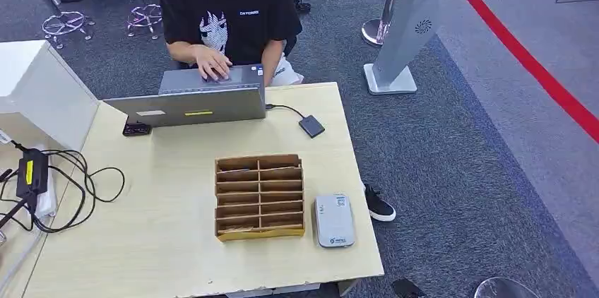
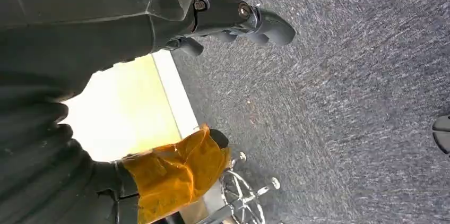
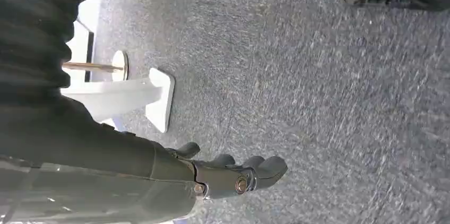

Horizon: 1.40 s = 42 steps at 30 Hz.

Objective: Pass the card to the sensor for recognition and then transmit it.

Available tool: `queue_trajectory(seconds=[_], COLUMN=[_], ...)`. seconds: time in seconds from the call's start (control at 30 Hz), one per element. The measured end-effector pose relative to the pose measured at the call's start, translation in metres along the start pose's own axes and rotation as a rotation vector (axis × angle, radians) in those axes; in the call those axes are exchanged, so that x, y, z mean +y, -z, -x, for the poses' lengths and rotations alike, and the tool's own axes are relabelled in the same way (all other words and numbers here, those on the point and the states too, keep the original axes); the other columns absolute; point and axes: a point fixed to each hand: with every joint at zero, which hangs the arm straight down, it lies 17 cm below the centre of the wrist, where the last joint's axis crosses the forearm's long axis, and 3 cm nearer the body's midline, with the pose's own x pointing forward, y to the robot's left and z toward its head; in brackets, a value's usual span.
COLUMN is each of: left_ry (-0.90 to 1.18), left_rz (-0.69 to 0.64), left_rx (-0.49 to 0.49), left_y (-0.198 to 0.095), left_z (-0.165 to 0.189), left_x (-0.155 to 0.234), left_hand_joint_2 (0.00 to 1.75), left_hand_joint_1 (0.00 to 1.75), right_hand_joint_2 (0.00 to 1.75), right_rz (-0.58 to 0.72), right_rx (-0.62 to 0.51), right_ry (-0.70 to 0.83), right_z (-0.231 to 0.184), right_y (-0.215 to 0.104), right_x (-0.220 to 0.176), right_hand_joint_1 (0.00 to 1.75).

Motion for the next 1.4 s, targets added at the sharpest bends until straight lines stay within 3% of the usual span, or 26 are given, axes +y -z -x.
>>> queue_trajectory(seconds=[0.07,0.17,0.3,0.37,0.47,0.57,0.7,0.87,1.03,1.2,1.4], left_ry=[0.014,0.021,-0.008,-0.02,-0.009,0.004,-0.028,0.017,-0.009,0.03,-0.007], left_rz=[0.061,0.104,-0.007,-0.07,-0.037,-0.011,-0.083,0.045,-0.055,0.09,-0.044], left_rx=[-0.012,-0.026,-0.059,-0.062,-0.062,-0.084,-0.106,-0.085,-0.086,-0.096,-0.076], left_y=[-0.002,-0.004,0.0,0.001,0.0,-0.001,-0.001,-0.004,0.0,-0.006,-0.001], left_z=[-0.002,-0.006,-0.015,-0.016,-0.016,-0.019,-0.028,-0.023,-0.023,-0.024,-0.023], left_x=[-0.012,-0.025,-0.009,0.007,0.01,0.003,0.018,-0.004,0.007,-0.017,0.004], left_hand_joint_2=[1.75,1.75,1.75,1.75,1.75,1.75,1.75,1.75,1.75,1.75,1.75], left_hand_joint_1=[0.0,0.0,0.0,0.0,0.0,0.0,0.0,0.0,0.0,0.0,0.0], right_hand_joint_2=[1.75,1.75,1.75,1.75,1.75,1.75,1.75,1.75,1.75,1.75,1.75], right_rz=[-0.037,0.04,0.125,0.082,-0.004,0.073,-0.014,0.074,-0.015,0.036,-0.04], right_rx=[-0.011,-0.019,-0.025,-0.024,-0.02,-0.015,-0.027,0.011,-0.014,0.008,-0.005], right_ry=[-0.017,-0.023,0.021,0.036,0.019,0.027,0.028,0.007,0.003,-0.022,-0.015], right_z=[-0.001,-0.004,-0.009,-0.007,-0.002,-0.001,-0.001,0.004,0.0,0.003,0.004], right_y=[-0.001,0.001,0.002,0.002,0.0,0.002,0.0,0.002,0.0,0.001,-0.001], right_x=[0.008,-0.003,-0.023,-0.017,0.001,-0.011,0.004,-0.01,0.004,-0.003,0.016], right_hand_joint_1=[0.0,0.0,0.0,0.0,0.0,0.0,0.0,0.0,0.0,0.0,0.0])
